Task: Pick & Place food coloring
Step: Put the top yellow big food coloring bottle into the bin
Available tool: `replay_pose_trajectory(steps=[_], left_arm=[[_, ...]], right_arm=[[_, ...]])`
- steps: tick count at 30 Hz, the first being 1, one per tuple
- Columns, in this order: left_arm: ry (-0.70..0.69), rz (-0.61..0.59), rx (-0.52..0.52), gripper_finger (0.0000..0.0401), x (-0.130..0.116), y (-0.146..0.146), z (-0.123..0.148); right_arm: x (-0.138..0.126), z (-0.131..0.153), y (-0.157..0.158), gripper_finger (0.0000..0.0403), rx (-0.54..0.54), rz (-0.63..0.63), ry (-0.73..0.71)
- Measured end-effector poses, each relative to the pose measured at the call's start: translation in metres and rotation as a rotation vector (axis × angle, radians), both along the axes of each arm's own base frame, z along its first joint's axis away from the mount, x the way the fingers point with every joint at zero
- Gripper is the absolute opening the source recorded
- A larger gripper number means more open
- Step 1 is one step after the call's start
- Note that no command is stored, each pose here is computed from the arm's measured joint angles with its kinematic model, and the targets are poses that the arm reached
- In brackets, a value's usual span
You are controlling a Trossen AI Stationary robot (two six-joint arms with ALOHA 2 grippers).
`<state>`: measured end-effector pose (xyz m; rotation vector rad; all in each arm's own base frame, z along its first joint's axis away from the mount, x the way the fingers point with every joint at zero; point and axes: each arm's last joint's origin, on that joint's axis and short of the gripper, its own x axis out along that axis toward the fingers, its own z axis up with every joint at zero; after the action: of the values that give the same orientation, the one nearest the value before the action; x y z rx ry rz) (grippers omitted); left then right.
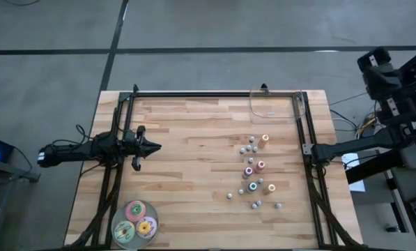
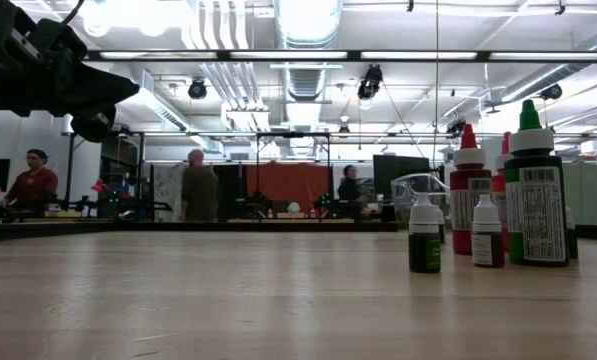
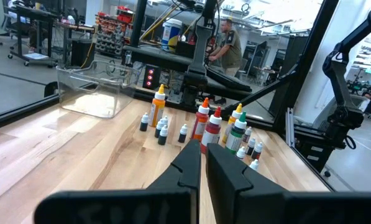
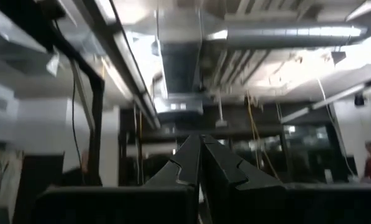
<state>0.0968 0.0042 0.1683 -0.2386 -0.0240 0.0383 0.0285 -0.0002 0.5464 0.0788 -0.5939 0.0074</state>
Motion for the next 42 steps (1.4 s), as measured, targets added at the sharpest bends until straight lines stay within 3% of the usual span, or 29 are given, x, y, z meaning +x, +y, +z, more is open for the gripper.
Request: replay_pose_trajectory(steps=[9,23,42], left_arm=[[0.000,0.000,0.000,0.0000,0.000,0.000,0.000],[0.000,0.000,0.000,0.0000,0.000,0.000,0.000],[0.000,0.000,0.000,0.0000,0.000,0.000,0.000]], right_arm=[[0.008,-0.016,0.000,0.0009,0.046,0.029,0.195],[0.016,-0.032,0.001,0.0009,0.078,0.040,0.383],[0.058,-0.067,0.003,0.0009,0.105,0.029,0.794]])
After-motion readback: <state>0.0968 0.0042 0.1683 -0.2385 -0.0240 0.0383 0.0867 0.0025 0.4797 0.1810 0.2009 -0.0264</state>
